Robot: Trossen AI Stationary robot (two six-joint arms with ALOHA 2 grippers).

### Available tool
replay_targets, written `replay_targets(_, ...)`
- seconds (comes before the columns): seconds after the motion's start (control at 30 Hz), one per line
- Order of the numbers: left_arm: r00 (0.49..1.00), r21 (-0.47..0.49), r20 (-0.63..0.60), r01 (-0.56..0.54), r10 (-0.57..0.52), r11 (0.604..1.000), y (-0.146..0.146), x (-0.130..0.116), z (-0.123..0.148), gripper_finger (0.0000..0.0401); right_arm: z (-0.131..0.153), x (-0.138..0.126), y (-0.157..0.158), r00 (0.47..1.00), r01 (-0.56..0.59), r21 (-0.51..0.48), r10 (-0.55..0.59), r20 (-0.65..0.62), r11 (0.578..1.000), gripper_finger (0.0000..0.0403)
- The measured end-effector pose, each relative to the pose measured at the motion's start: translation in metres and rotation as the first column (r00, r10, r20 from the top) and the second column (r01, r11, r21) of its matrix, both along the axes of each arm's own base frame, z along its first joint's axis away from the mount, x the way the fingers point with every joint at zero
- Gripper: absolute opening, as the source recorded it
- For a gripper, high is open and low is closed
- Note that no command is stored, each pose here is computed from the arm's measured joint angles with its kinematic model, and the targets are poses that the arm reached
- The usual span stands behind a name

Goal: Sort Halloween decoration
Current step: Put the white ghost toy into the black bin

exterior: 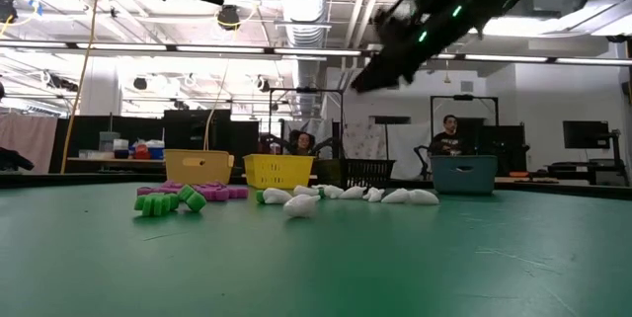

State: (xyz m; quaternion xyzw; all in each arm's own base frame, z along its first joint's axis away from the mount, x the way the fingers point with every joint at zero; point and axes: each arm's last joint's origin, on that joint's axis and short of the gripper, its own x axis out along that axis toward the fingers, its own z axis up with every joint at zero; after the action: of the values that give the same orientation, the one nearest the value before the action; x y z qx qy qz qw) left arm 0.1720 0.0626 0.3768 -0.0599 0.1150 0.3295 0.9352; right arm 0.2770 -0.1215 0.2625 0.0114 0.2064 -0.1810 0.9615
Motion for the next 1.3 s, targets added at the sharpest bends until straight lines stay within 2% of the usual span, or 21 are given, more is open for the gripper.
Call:
replay_targets(0.1,1.0,-0.002,0.001,0.01,-0.01,1.0,0.0,0.0,0.0,0.0232,0.027,-0.024,0.029,0.998,-0.057,0.01,0.057,-0.008,0.998,0.0149)
replay_targets(0.17,1.0,-0.005,0.003,0.022,-0.022,1.0,-0.001,0.0,0.0,0.0232,0.034,-0.042,0.048,0.995,-0.09,0.052,0.092,-0.033,0.995,0.0144)
replay_targets(0.27,1.0,-0.005,0.003,0.031,-0.031,1.0,-0.001,0.001,0.0,0.0232,0.022,-0.068,0.074,0.993,-0.09,0.168,0.102,-0.062,0.982,0.0138)
replay_targets(0.33,0.999,-0.005,0.003,0.032,-0.032,0.999,-0.001,0.001,0.0,0.0232,0.009,-0.081,0.089,0.995,-0.082,0.244,0.094,-0.037,0.966,0.0135)
replay_targets(0.47,0.999,-0.003,0.001,0.048,-0.048,0.999,-0.001,0.001,0.0,0.0232,-0.017,-0.096,0.116,0.996,-0.092,0.297,0.089,0.025,0.95,0.0134)
replay_targets(0.6,0.999,0.006,-0.006,0.053,-0.053,0.999,-0.001,0.001,0.0,0.0232,-0.045,-0.096,0.136,0.996,-0.084,0.241,0.079,0.027,0.967,0.0134)
replay_targets(0.73,0.999,-0.004,0.002,0.049,-0.049,0.999,-0.001,0.001,0.0,0.0232,-0.066,-0.087,0.147,0.994,-0.078,0.185,0.09,-0.059,0.98,0.0134)
replay_targets(1.03,0.999,-0.009,0.005,0.041,-0.041,0.999,-0.001,0.001,0.0,0.0232,-0.098,-0.053,0.167,0.968,-0.214,0.131,0.228,-0.104,0.968,0.014)
replay_targets(1.3,0.999,-0.012,0.003,0.039,-0.038,0.999,-0.001,0.001,0.0,0.0232,-0.125,-0.036,0.17,0.953,-0.257,0.074,0.266,-0.146,0.964,0.0142)
